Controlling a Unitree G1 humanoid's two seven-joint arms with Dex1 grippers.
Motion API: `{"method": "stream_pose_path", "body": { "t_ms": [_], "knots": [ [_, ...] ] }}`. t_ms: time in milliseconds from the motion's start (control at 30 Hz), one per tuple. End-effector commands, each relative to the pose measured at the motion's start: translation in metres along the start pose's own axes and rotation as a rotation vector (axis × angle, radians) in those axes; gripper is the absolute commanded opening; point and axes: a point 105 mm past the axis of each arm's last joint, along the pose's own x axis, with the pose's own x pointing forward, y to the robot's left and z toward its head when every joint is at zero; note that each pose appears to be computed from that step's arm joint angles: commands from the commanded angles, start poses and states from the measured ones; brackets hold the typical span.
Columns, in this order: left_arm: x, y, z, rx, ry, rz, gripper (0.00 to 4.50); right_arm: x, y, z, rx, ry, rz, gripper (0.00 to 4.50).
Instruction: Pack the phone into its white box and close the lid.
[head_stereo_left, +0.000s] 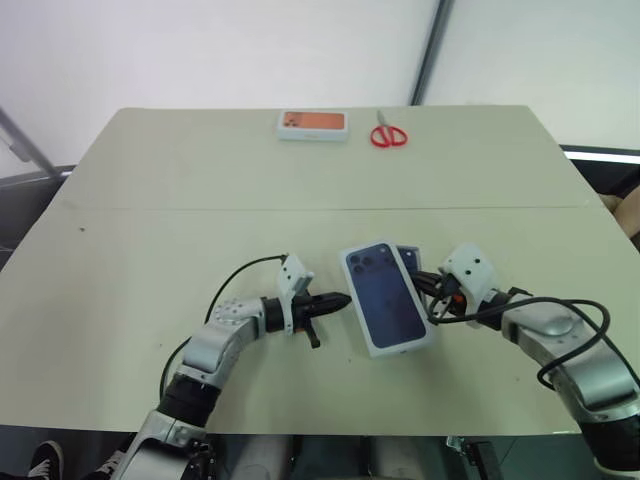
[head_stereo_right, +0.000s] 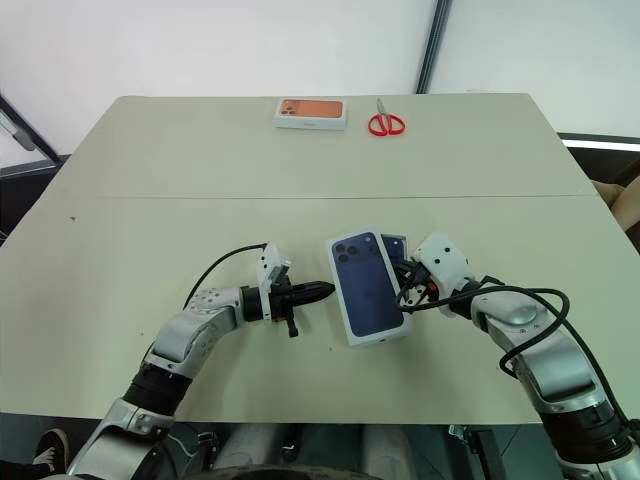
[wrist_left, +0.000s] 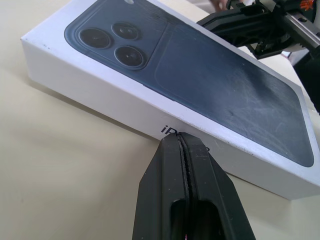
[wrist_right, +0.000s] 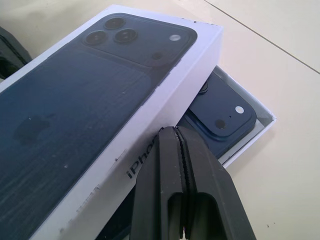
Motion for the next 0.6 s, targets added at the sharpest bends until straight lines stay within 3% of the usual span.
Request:
{"method": "stream_pose_path", "body": {
  "t_ms": [33, 600],
  "knots": [
    [0.007, 0.0, 0.008, -0.001, -0.028, 0.0, 0.02, -0.004, -0.001, 0.015, -0.035, -0.05, -0.017, 0.04],
    [0.044, -0.001, 0.031, 0.059, -0.084, -0.034, 0.02, -0.012, -0.02, 0.002, -0.048, 0.001, -0.097, 0.04]
  ]
}}
